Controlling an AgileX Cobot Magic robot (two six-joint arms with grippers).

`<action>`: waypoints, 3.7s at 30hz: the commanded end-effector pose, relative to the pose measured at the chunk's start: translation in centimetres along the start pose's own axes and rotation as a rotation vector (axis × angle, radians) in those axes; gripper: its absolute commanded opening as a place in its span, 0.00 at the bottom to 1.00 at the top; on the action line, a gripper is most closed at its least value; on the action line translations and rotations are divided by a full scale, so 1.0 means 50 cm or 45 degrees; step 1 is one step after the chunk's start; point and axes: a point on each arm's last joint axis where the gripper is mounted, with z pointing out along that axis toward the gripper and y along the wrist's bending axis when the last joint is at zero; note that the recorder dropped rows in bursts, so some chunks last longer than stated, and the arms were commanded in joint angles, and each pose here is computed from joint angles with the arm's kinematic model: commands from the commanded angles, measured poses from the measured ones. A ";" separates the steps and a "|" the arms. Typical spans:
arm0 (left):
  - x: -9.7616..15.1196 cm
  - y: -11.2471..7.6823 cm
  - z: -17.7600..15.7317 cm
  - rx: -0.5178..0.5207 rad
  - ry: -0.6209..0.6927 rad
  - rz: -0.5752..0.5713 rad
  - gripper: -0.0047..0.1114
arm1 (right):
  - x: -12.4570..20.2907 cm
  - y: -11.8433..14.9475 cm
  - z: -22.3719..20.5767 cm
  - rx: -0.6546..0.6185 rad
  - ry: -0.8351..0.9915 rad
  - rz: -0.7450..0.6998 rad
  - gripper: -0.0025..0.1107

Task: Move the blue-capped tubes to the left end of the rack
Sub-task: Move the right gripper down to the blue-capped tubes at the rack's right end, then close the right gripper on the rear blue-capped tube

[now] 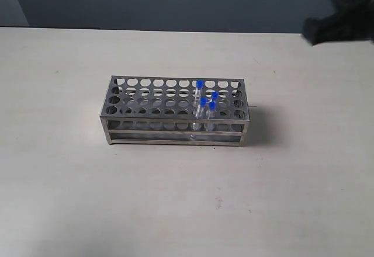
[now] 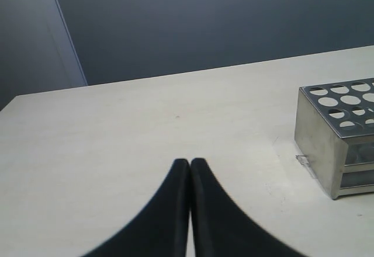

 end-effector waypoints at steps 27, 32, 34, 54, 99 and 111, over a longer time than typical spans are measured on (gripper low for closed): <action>-0.003 -0.001 -0.001 0.014 -0.015 0.004 0.05 | 0.250 0.123 0.139 -0.557 0.261 0.113 0.27; -0.003 -0.001 -0.001 0.014 -0.015 0.004 0.05 | 0.254 0.132 0.133 -0.630 0.298 0.108 0.27; -0.003 -0.001 -0.001 0.014 -0.015 0.004 0.05 | 0.257 0.131 0.133 -0.621 0.318 0.111 0.27; -0.003 -0.001 -0.001 0.014 -0.015 0.004 0.05 | 0.210 0.133 0.096 -0.704 0.436 0.138 0.27; -0.003 -0.001 -0.001 0.014 -0.015 0.004 0.05 | 0.314 0.151 0.113 -0.695 0.422 0.237 0.27; -0.003 -0.001 -0.001 0.014 -0.015 0.004 0.05 | 0.320 0.143 0.120 -0.625 0.408 0.230 0.27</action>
